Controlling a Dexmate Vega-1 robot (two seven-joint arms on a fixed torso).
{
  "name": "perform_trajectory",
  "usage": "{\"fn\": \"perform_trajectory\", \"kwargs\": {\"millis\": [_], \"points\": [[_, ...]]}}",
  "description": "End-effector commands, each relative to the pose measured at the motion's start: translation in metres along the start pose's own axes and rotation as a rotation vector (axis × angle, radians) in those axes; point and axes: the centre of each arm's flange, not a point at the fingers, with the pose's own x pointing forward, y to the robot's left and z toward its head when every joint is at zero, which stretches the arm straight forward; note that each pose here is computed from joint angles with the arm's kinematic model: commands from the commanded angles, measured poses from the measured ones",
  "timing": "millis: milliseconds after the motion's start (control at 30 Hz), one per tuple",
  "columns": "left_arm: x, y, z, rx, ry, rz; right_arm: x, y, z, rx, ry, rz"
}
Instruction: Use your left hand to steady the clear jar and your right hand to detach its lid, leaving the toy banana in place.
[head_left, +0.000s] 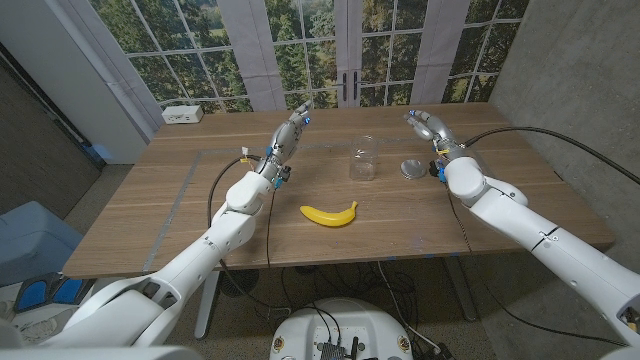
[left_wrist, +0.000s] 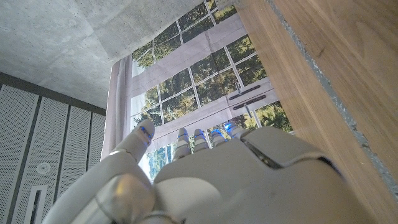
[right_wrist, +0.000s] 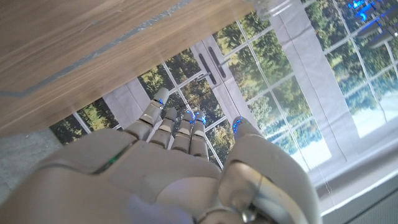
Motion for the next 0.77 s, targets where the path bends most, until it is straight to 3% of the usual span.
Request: {"fn": "perform_trajectory", "kwargs": {"millis": [33, 400, 767], "points": [[-0.010, 0.004, 0.003, 0.006, 0.018, 0.016, -0.012, -0.004, -0.021, 0.237, -0.085, -0.043], [-0.023, 0.010, 0.006, 0.007, 0.034, 0.034, -0.021, 0.003, -0.034, 0.448, -0.162, -0.090], [-0.036, 0.015, 0.003, 0.004, 0.065, 0.063, -0.024, 0.004, -0.048, 0.596, -0.198, -0.135]]}}
